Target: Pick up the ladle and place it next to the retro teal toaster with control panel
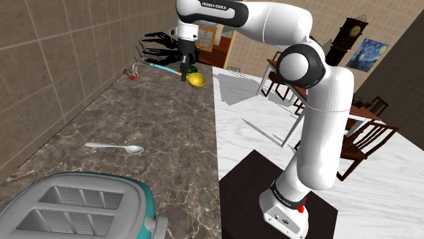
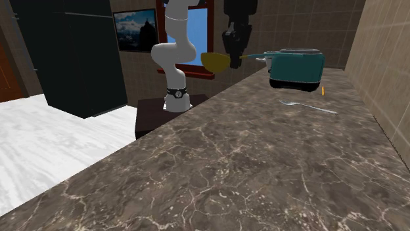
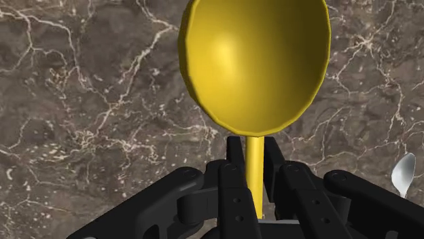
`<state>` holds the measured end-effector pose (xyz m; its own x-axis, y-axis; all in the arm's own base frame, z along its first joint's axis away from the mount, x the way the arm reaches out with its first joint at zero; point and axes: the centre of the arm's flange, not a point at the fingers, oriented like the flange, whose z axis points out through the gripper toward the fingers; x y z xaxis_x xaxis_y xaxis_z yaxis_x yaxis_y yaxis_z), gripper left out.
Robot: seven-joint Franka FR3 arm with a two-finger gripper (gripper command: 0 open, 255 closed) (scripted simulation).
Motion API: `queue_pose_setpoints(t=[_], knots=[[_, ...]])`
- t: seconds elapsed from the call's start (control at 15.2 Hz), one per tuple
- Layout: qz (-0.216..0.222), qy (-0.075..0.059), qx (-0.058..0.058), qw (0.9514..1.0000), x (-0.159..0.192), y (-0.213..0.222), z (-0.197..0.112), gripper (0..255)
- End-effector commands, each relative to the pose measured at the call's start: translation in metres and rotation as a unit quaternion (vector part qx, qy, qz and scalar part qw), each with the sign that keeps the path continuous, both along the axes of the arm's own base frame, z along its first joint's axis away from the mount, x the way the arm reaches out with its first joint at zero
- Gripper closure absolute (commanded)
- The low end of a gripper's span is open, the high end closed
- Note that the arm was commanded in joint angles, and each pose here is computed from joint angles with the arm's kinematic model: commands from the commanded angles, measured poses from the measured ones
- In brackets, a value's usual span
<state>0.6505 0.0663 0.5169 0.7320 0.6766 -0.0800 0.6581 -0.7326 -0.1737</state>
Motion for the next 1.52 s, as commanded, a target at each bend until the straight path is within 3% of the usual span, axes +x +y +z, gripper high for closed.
queue_pose_setpoints(t=[0.0, 0.99, 1.45], knots=[[0.0, 0.0, 0.0, 1.0, -0.002, 0.0, 0.01, 255], [0.0, 0.0, 0.0, 1.0, -0.002, 0.0, 0.086, 255], [0.0, 0.0, 0.0, 1.0, -0.073, 0.059, 0.086, 255]])
